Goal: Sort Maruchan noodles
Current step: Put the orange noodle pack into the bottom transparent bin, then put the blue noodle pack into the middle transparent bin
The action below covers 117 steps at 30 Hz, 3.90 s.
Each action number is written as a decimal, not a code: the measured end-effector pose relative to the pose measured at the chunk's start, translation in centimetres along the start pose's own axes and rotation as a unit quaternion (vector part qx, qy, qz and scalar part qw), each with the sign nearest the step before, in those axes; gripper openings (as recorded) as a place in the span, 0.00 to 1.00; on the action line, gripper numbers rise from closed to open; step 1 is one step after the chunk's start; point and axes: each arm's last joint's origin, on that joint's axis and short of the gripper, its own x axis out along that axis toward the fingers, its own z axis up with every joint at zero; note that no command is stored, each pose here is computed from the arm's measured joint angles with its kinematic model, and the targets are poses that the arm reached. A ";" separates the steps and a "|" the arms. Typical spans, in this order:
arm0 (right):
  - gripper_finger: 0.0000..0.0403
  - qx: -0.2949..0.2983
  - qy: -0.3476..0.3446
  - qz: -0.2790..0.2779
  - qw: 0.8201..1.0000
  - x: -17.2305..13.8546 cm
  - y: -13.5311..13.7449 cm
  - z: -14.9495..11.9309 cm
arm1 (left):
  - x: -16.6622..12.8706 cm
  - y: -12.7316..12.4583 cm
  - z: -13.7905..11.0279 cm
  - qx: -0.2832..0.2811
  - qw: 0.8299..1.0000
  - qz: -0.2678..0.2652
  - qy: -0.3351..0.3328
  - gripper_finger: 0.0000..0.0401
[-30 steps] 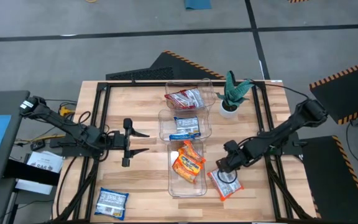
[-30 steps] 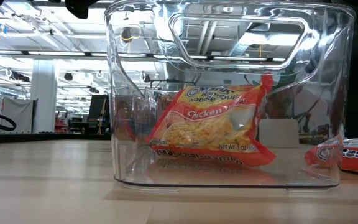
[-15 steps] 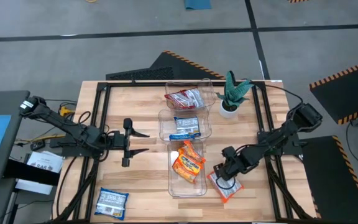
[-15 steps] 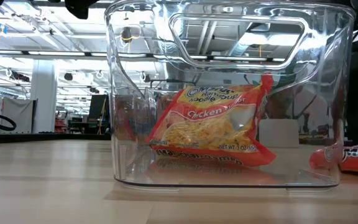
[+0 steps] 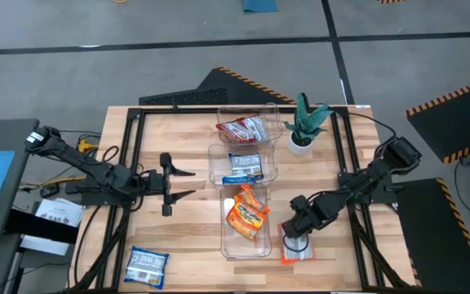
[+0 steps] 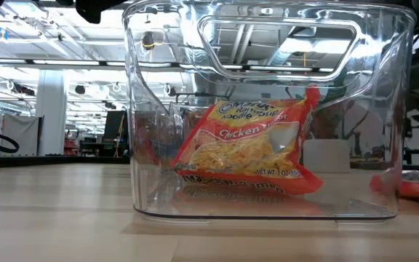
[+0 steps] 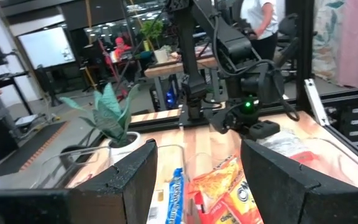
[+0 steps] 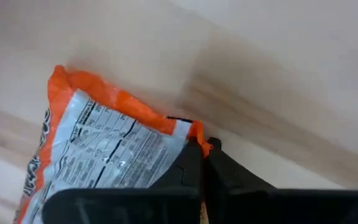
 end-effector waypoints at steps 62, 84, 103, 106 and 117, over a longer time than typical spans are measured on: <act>0.55 -0.339 -0.185 0.025 0.922 -14.5 12.1 6.1 | -3.5 2.4 1.5 -0.036 0.999 -0.003 -0.015 0.54; 0.54 -0.257 -0.289 0.143 0.911 -11.2 -1.5 2.0 | -3.7 2.2 1.4 -0.057 0.997 -0.051 -0.014 0.54; 0.54 -0.374 -0.590 0.265 0.665 -11.3 0.4 6.8 | -3.6 2.2 0.4 -0.035 0.999 -0.019 -0.021 0.54; 0.54 -0.367 -0.597 0.273 0.659 -11.5 0.4 6.8 | -3.6 2.1 0.3 -0.032 0.999 -0.031 -0.018 0.54; 0.54 -0.363 -0.600 0.279 0.656 -11.7 0.5 6.8 | -2.4 -0.2 0.8 -0.075 0.975 -0.210 0.009 0.54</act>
